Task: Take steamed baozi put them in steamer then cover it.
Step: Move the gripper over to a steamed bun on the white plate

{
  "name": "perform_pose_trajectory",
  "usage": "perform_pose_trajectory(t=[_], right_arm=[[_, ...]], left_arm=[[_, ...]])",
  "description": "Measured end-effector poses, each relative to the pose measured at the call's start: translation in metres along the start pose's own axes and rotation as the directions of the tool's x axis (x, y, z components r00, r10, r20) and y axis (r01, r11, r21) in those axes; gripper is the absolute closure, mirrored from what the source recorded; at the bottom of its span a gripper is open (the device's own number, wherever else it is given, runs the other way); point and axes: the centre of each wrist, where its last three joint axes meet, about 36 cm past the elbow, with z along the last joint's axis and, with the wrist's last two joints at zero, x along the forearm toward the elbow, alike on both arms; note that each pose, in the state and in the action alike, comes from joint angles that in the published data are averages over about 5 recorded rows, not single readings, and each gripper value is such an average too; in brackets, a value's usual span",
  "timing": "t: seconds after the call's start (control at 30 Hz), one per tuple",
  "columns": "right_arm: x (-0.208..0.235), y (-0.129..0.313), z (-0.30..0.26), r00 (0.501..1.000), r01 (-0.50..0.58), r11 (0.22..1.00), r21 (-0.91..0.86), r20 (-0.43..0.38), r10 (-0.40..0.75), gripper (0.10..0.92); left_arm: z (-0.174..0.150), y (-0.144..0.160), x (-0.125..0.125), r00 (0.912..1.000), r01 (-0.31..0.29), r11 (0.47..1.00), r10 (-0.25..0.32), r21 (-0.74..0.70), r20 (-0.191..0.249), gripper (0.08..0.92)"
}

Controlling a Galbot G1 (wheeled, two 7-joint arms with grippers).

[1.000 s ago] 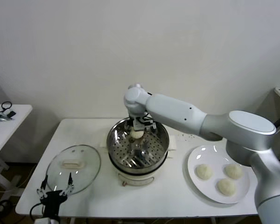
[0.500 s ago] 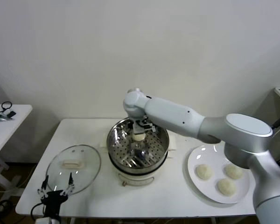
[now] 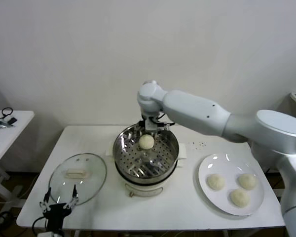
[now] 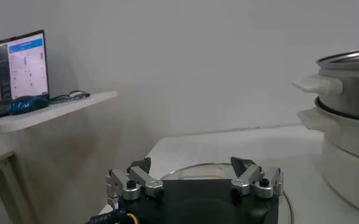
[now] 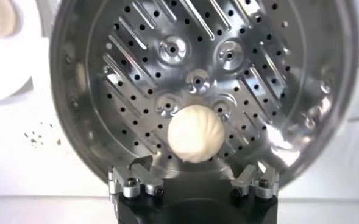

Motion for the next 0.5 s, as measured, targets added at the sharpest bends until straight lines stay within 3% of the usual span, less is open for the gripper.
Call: perform_pose_trajectory(t=[0.2, 0.5], right_arm=[[0.023, 0.061, 0.025, 0.996, -0.06, 0.931, -0.359, 0.037, 0.078, 0.2], [0.023, 0.166, 0.041, 0.989, -0.007, 0.648, -0.761, 0.089, 0.116, 0.2]], left_arm=[[-0.005, 0.002, -0.001, 0.9998, -0.015, 1.0, 0.014, 0.01, 0.014, 0.177], [-0.007, 0.004, 0.001, 0.9991, -0.035, 0.999, 0.034, 0.019, 0.025, 0.177]])
